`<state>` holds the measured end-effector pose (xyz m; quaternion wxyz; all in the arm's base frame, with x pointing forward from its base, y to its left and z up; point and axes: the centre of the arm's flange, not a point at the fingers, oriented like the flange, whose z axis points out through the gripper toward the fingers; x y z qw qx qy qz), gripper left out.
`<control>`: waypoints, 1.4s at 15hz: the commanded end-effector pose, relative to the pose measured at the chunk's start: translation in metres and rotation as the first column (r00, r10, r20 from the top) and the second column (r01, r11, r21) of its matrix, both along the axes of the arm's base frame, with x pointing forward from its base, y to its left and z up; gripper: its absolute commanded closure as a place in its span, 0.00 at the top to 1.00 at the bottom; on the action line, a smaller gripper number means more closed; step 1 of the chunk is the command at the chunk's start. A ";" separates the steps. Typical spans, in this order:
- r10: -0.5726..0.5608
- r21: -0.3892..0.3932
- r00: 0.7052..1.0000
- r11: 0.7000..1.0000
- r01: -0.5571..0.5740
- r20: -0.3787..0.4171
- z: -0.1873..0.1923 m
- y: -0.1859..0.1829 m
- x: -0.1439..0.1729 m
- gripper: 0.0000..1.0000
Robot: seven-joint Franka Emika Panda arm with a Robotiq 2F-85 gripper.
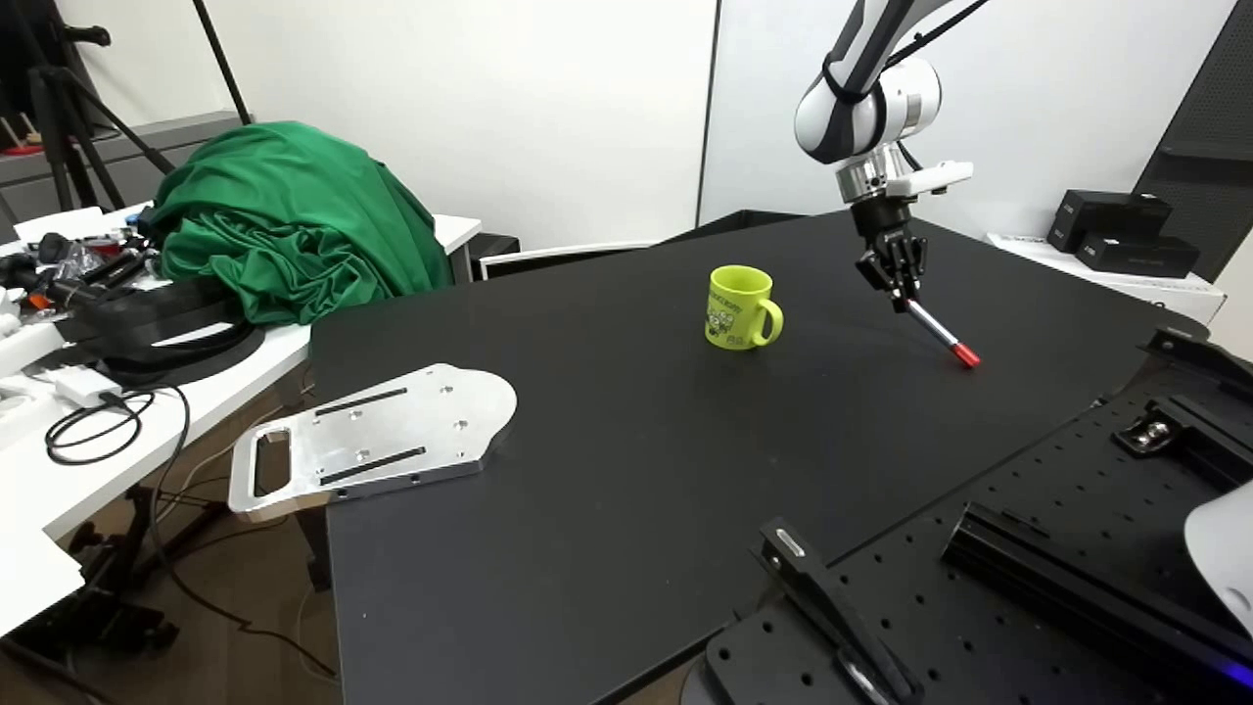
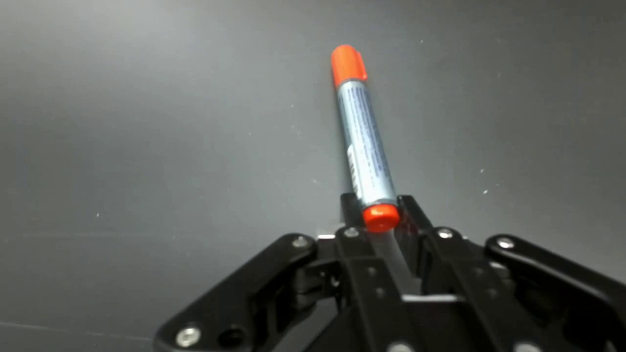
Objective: Remove the marker from the mug.
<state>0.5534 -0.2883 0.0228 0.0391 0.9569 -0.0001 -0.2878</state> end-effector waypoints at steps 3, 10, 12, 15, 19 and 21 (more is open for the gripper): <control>0.043 -0.023 0.985 0.999 -0.040 0.169 0.034 0.025 -0.002 0.06; 0.074 -0.035 0.964 0.997 -0.067 0.254 0.051 0.042 -0.008 0.50; 0.075 -0.035 0.963 0.997 -0.069 0.260 0.054 0.044 -0.010 0.61; 0.080 -0.029 0.961 0.997 -0.075 0.266 0.063 0.047 -0.010 0.81; 0.099 -0.011 0.962 0.995 -0.100 0.254 0.100 0.059 -0.002 1.00; 0.096 -0.017 0.960 0.995 -0.095 0.263 0.074 0.048 0.006 0.97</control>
